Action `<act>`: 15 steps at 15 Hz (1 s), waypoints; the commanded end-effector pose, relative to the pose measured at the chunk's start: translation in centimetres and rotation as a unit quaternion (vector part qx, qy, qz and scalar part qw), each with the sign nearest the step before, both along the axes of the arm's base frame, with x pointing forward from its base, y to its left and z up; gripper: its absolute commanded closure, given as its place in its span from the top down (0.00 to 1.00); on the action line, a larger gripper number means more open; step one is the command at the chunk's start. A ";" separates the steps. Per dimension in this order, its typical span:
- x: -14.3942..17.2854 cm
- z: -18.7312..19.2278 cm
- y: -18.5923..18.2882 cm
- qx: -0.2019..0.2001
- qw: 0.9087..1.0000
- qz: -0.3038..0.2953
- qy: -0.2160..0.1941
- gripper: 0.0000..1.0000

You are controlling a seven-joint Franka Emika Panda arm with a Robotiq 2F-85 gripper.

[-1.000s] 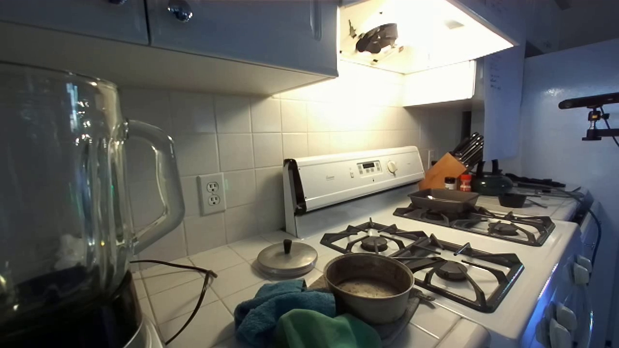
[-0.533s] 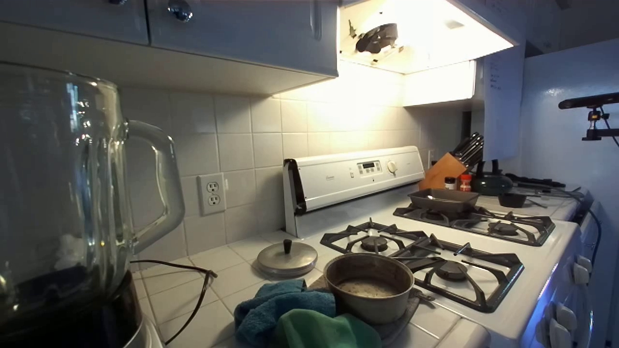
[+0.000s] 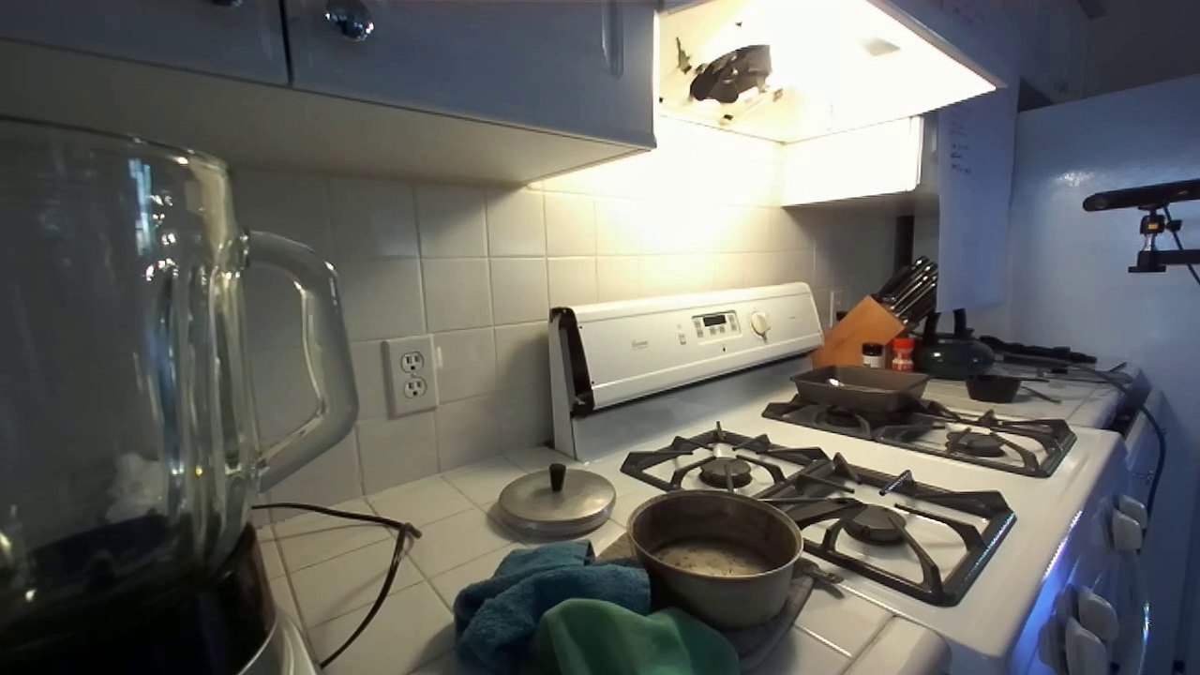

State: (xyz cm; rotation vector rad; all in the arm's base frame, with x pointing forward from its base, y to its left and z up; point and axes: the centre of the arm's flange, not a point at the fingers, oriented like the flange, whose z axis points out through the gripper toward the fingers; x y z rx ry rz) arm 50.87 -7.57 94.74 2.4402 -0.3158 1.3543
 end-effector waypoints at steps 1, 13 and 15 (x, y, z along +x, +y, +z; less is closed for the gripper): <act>0.8 1.8 0.3 -0.003 1.000 -0.006 0.024 0.46; 0.8 1.7 0.4 0.003 1.000 -0.002 0.030 0.61; 0.9 1.7 0.4 0.000 1.000 0.000 0.029 0.74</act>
